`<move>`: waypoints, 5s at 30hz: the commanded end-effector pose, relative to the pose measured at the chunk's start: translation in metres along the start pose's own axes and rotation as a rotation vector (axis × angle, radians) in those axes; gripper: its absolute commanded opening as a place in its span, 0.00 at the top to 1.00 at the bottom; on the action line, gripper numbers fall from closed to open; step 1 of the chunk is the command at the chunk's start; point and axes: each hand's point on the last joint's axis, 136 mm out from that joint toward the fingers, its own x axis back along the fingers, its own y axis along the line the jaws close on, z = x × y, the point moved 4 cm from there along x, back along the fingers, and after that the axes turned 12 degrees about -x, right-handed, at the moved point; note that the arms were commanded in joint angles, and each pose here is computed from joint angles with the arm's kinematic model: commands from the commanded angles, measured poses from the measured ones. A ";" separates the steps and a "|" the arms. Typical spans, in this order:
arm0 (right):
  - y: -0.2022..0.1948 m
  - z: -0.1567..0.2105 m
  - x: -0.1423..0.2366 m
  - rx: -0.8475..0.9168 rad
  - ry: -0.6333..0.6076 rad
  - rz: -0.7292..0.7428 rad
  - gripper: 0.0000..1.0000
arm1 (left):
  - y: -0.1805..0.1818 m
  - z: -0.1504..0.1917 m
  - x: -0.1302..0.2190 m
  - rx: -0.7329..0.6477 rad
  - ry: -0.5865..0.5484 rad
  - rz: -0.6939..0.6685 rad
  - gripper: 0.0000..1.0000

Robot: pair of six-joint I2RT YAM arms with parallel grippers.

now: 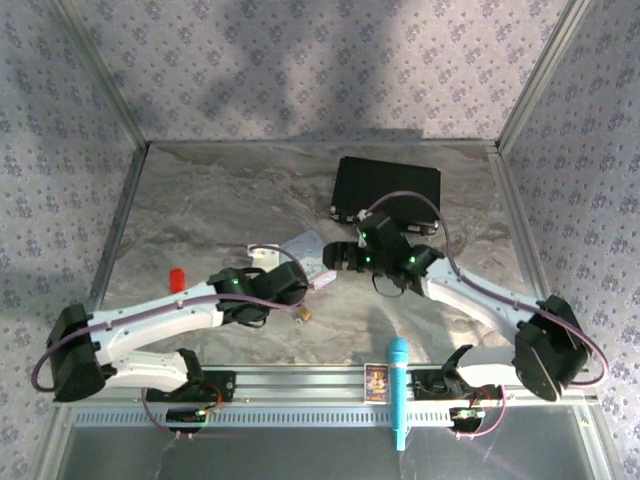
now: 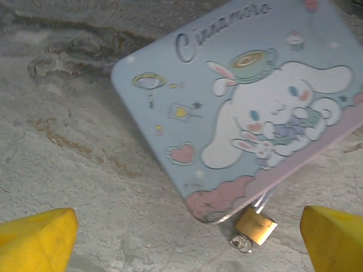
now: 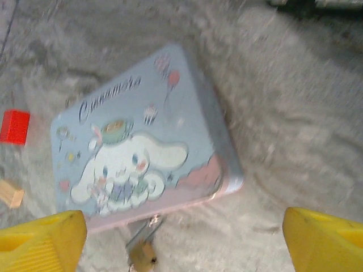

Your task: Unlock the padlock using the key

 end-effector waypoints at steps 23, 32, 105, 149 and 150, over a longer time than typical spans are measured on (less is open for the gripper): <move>0.015 0.123 -0.092 0.084 0.134 0.092 0.38 | 0.031 -0.017 -0.034 0.159 0.037 0.049 0.00; 0.001 0.134 -0.097 0.087 0.149 0.226 0.50 | 0.036 -0.020 -0.036 0.148 0.040 0.005 0.00; -0.043 0.061 -0.082 -0.573 0.023 -0.318 1.00 | -0.026 0.027 -0.079 -1.053 0.297 -0.282 0.35; -0.080 0.040 -0.079 -0.383 0.192 0.152 0.65 | 0.023 -0.058 -0.093 -0.753 0.142 -0.474 0.14; -0.082 0.040 -0.081 -0.382 0.188 0.166 0.65 | 0.024 -0.057 -0.092 -0.751 0.144 -0.473 0.14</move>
